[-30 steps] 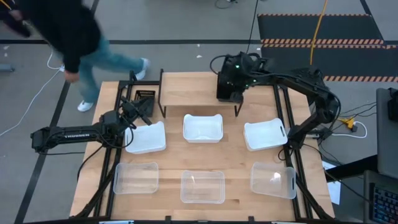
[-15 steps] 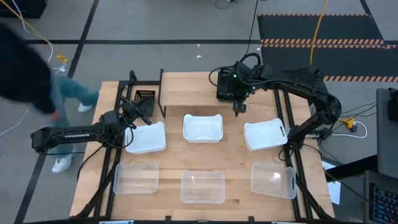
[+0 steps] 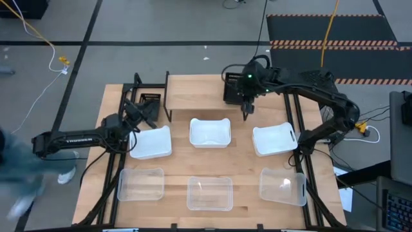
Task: Stack baskets on shelf by color
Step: Stack the bottom black bin on top of the black bin on the shelf, then stack the black bin on top of the stacked black bins on the shelf
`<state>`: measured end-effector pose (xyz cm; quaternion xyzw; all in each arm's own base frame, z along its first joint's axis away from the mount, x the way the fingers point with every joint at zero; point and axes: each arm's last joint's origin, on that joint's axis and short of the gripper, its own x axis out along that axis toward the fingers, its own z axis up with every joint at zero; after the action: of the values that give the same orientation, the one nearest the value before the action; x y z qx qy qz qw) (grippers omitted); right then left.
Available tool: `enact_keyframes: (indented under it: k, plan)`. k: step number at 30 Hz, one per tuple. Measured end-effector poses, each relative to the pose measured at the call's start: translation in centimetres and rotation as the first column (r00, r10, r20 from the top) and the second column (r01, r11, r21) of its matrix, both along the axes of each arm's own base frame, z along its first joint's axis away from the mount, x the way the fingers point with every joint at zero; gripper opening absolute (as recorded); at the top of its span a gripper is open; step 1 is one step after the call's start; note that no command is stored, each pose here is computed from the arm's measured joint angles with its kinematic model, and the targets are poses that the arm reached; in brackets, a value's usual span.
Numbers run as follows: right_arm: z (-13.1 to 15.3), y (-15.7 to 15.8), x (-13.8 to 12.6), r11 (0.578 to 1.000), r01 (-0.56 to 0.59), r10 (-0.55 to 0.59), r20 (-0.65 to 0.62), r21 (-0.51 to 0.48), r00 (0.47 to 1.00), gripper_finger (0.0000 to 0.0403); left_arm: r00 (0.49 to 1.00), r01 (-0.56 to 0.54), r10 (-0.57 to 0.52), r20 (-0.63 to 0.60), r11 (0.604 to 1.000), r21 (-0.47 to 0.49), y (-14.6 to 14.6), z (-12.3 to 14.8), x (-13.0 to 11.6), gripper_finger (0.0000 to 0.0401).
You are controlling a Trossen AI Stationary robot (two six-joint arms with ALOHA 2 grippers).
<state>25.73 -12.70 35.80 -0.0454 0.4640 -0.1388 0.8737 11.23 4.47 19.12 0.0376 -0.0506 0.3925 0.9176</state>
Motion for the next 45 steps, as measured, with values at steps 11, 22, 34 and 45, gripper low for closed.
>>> enact_keyframes:
  k: [11, 22, 34, 45]
  plan:
    - [4.5, 3.5, -3.0, 0.998, 0.056, -0.054, 0.327, 0.001, 0.943, 0.0119, 0.898, -0.247, 0.051, -0.437, 0.881, -0.404, 1.3, 3.7, 0.7, 0.0093]
    - [-0.3, 6.9, -4.6, 0.999, -0.039, 0.029, 0.389, 0.019, 0.921, 0.0114, 0.758, -0.42, -0.072, -0.648, 0.707, -0.569, 3.0, 0.5, 2.6, 0.0093]
    - [-1.2, 7.5, -6.1, 0.999, -0.035, 0.02, 0.406, 0.03, 0.914, 0.0114, 0.734, -0.638, 0.127, -0.667, 0.465, -0.614, 6.1, -1.2, 1.5, 0.0093]
    - [-1.2, 7.5, -6.2, 0.999, -0.035, 0.02, 0.405, 0.031, 0.914, 0.0114, 0.604, -0.794, 0.336, -0.723, 0.34, -0.505, 7.6, -0.6, -1.7, 0.0096]
